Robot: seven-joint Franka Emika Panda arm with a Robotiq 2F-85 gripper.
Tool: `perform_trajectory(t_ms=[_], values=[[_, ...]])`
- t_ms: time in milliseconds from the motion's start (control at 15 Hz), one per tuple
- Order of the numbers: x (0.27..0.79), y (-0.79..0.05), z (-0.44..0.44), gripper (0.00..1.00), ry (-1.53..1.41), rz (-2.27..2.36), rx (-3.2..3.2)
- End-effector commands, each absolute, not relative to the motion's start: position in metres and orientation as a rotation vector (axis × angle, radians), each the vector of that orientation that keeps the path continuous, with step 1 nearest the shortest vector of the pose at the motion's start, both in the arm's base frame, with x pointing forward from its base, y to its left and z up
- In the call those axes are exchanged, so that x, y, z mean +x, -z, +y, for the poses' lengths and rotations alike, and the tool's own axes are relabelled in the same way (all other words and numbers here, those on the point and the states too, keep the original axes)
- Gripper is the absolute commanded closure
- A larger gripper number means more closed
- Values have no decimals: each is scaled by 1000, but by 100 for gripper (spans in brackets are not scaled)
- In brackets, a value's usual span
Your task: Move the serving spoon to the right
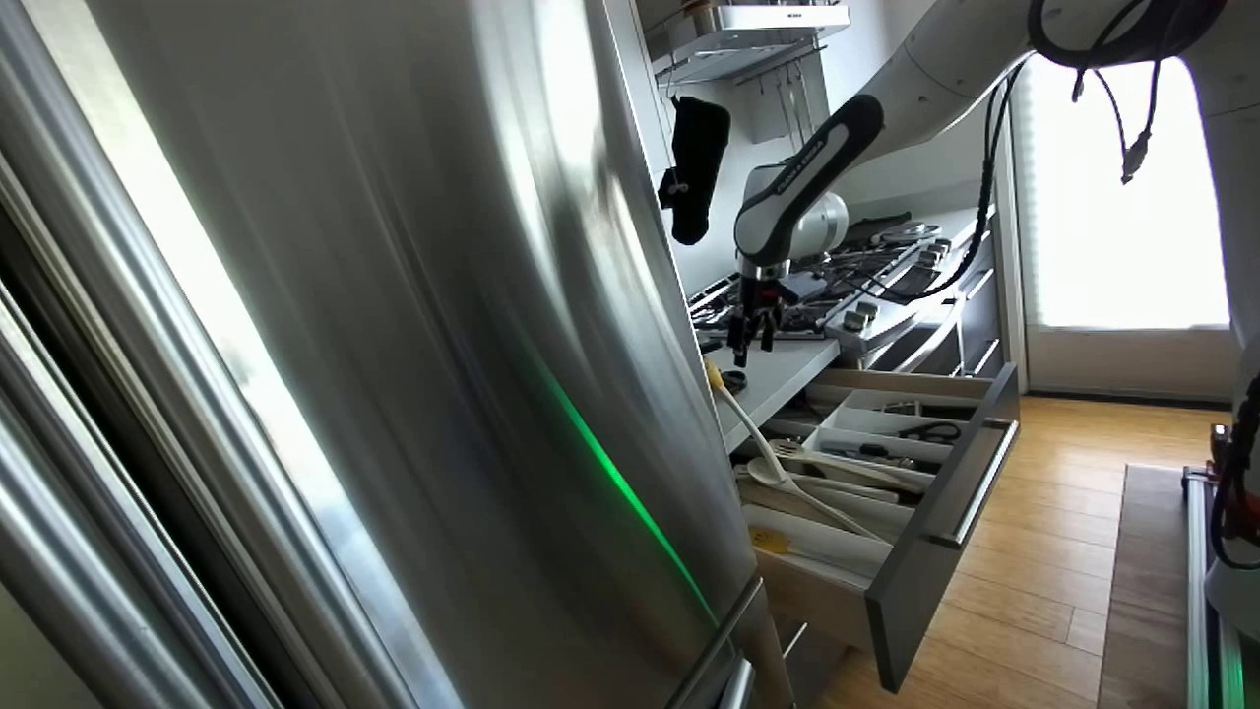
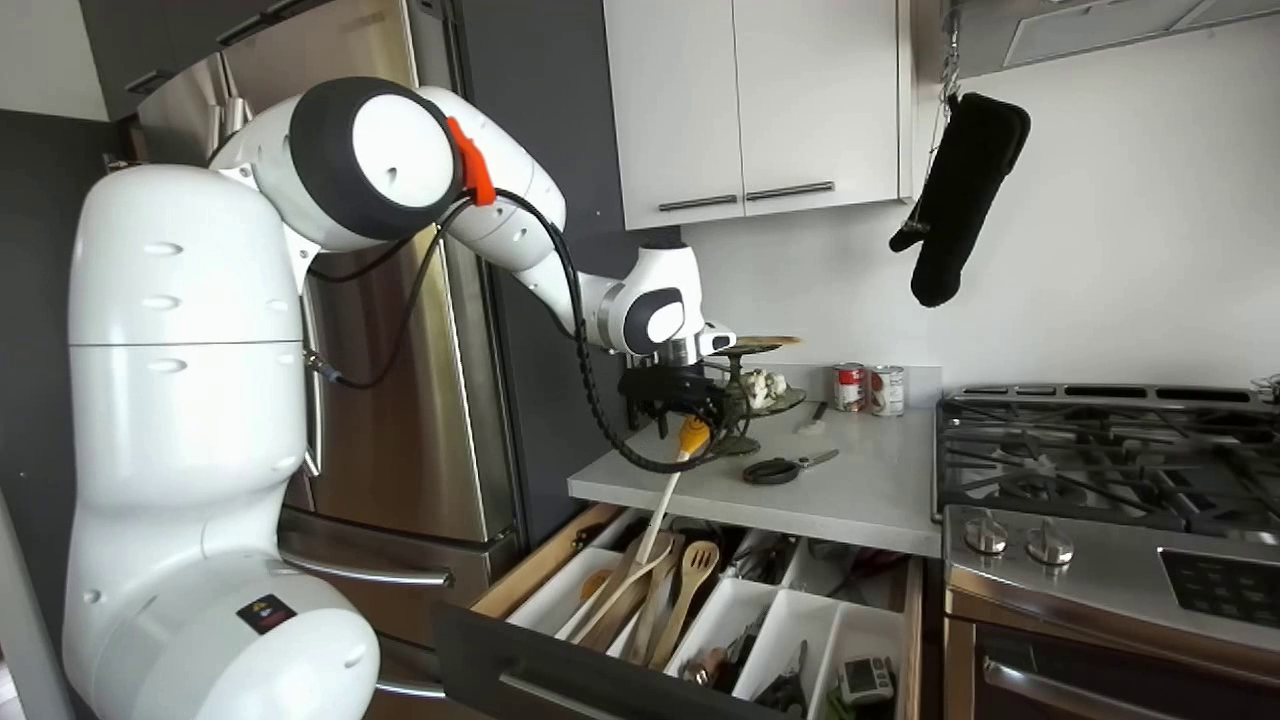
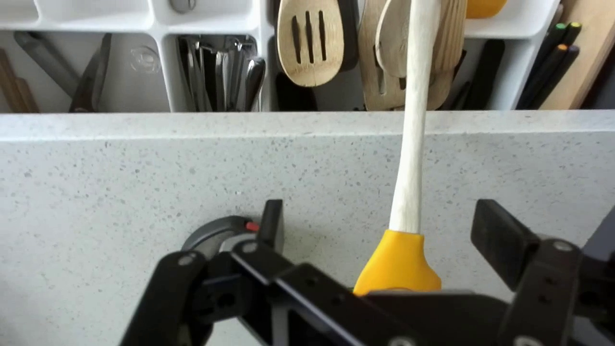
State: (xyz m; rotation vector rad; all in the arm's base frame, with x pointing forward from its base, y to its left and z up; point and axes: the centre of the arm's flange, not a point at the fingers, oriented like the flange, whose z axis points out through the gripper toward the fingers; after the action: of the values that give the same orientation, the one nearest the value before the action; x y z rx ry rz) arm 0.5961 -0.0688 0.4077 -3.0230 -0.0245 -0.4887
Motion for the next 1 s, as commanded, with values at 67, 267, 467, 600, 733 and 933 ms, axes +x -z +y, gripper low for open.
perform_trajectory(t_ms=[67,267,467,600,733,933], values=[[566,-377,-32,0,606,138,-3015],[560,-351,-7,0,641,141,-3009],[557,-334,6,0,694,140,-3017],[557,-327,7,6,731,143,-3022],[557,-323,5,13,763,141,-3025],[559,-319,4,22,811,112,-3004]])
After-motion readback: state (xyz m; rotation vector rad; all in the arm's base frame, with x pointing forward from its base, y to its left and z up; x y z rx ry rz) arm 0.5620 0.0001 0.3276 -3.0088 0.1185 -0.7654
